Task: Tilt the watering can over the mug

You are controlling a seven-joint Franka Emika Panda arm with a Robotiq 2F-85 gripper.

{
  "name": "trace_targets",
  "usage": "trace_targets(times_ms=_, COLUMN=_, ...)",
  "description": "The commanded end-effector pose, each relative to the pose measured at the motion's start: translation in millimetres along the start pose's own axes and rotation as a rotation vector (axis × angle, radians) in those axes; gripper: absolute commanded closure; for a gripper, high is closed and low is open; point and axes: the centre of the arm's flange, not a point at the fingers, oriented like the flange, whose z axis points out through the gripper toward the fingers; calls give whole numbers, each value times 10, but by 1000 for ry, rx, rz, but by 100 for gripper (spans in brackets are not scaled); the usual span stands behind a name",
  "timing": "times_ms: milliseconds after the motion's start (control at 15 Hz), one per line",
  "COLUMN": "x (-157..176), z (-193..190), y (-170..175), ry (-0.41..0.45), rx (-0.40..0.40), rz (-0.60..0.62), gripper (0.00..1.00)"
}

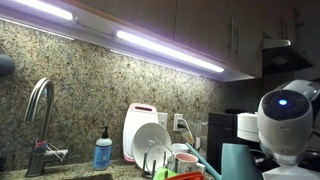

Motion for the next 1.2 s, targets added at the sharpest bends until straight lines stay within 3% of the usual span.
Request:
trace_targets(times_ms=0, x=11, z=9, y=2, ry=-1, rx=-1, rz=3, gripper=98)
trace_targets(times_ms=400, x=45, z=28, y=-23, ry=10, rx=-10, rz=19, gripper=98)
trace_targets(times_ms=467, x=47, z=28, y=-26, ry=10, rx=-9, rz=15, gripper=68)
trace_targets(times_ms=667, x=34, z=32, y=-30, ry=4, rx=-17, rz=-2, gripper=54)
trace_targets(times_ms=1133, x=70, z=38, y=-10, ry=-37, rx=-19, rz=-37, gripper=2)
